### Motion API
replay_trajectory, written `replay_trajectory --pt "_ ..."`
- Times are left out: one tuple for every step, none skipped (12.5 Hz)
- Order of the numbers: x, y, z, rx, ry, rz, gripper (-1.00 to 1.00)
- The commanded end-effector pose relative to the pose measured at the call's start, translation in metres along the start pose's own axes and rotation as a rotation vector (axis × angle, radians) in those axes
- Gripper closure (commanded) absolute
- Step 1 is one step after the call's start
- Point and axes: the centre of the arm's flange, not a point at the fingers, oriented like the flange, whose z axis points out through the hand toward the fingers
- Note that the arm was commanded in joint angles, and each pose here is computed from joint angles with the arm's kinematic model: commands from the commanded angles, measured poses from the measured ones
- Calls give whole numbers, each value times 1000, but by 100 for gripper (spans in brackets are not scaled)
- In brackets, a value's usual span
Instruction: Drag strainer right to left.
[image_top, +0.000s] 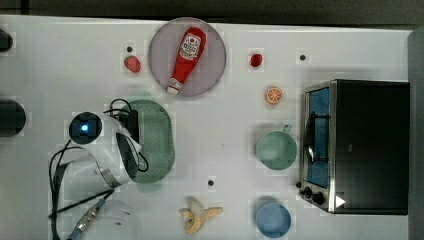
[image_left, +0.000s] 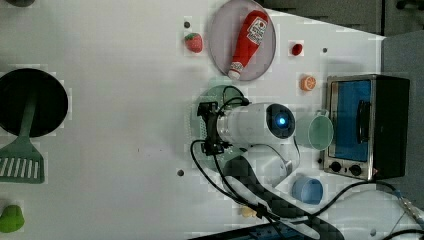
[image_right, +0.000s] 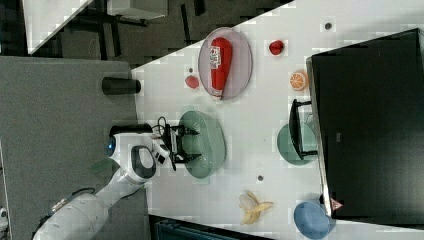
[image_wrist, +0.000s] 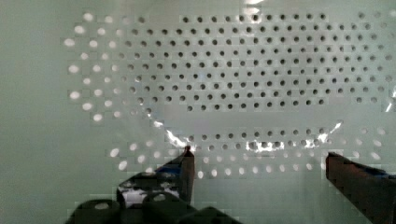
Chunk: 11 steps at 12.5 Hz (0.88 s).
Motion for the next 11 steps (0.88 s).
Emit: replay_trajectory --pt "-62 -1 -3 6 -46 56 -100" --pt "-74 -2 -2 11 -52 63 -100" --pt "-85 -3 -1 15 -57 82 -100" --pt "-96 -3 -1 20 -62 98 -100" --pt "-106 -4 0 25 -68 111 -100" --pt "-117 -4 0 28 -73 117 -100" --pt "-126 -3 1 32 -79 111 -100" --pt "-134 -2 2 29 -87 110 -100" --pt "-142 -1 4 31 -93 103 -100" --pt "-151 -1 4 34 -100 96 -100" --pt "-158 0 5 30 -110 101 -100"
